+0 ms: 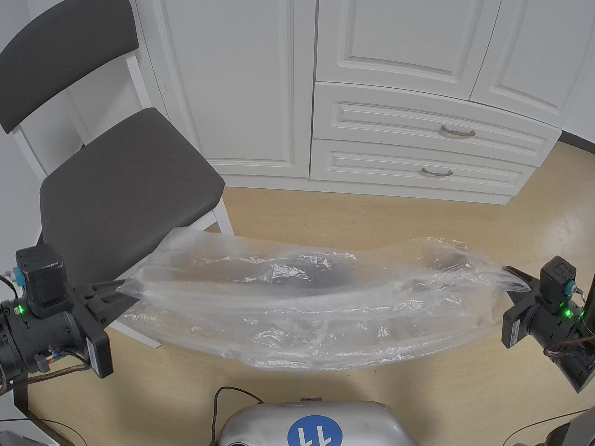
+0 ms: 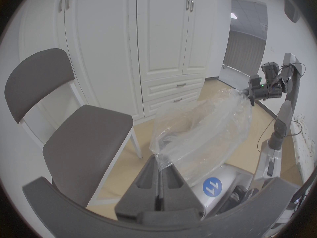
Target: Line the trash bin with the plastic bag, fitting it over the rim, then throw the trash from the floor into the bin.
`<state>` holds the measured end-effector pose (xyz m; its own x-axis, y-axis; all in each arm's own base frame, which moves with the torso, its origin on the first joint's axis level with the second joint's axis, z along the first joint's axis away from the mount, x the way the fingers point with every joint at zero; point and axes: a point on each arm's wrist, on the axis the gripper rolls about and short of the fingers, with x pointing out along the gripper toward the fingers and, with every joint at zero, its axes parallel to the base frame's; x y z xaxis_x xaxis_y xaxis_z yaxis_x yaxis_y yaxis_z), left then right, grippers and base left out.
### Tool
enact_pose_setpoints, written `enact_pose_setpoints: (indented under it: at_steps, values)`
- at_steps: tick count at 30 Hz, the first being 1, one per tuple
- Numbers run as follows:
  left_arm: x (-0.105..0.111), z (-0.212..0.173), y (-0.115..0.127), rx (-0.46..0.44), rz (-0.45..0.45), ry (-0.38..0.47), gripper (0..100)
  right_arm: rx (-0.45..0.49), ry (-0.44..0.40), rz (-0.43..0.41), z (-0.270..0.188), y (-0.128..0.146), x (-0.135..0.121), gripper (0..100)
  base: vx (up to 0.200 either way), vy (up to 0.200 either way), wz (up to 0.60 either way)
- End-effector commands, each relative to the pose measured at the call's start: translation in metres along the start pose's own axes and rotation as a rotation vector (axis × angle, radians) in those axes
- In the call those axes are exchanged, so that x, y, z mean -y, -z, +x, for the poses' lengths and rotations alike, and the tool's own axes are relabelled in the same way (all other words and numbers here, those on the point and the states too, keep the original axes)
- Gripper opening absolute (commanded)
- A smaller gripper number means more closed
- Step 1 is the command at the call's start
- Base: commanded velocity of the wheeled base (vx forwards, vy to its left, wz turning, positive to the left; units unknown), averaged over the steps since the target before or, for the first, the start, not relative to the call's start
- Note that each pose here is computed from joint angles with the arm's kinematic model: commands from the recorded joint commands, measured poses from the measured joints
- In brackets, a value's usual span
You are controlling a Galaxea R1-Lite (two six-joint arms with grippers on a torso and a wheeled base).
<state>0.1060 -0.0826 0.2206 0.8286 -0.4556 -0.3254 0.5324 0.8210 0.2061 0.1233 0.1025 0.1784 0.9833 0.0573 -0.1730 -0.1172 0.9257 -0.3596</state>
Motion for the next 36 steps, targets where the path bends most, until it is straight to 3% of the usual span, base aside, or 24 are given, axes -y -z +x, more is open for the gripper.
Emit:
enact_pose_setpoints:
  at_steps: [1,6,15,22,25,28,33,36]
  values:
    - [0.004,0.013,0.006,0.0,0.002,0.004,0,0.004,-0.018,0.0,0.001,0.0,-0.003,0,0.0,0.0,0.0]
    - [0.007,0.016,0.004,0.048,-0.001,0.017,0,0.044,-0.089,0.009,0.002,0.002,-0.013,0,0.0,0.0,0.0]
    - [0.021,0.025,0.004,0.142,-0.002,0.082,0,0.107,-0.08,0.057,0.009,-0.004,-0.019,0,0.0,0.0,0.0]
    - [0.028,0.029,0.0,0.249,-0.019,0.185,0,0.133,-0.08,0.08,0.006,-0.008,-0.017,0,0.0,0.0,0.0]
    - [0.028,0.026,-0.011,0.308,-0.052,0.237,0,0.177,-0.137,0.087,0.007,-0.016,-0.019,0,0.0,0.0,0.0]
    - [0.031,0.028,-0.031,0.348,-0.061,0.308,0,0.244,-0.245,0.026,0.009,-0.028,-0.022,0,0.0,0.0,0.0]
    - [0.043,0.035,-0.038,0.326,-0.044,0.374,0,0.26,-0.291,0.013,0.012,-0.03,-0.026,0,0.0,0.0,0.0]
    - [0.051,0.036,-0.036,0.313,-0.036,0.407,0,0.264,-0.324,0.057,0.01,-0.029,-0.026,0,0.0,0.0,0.0]
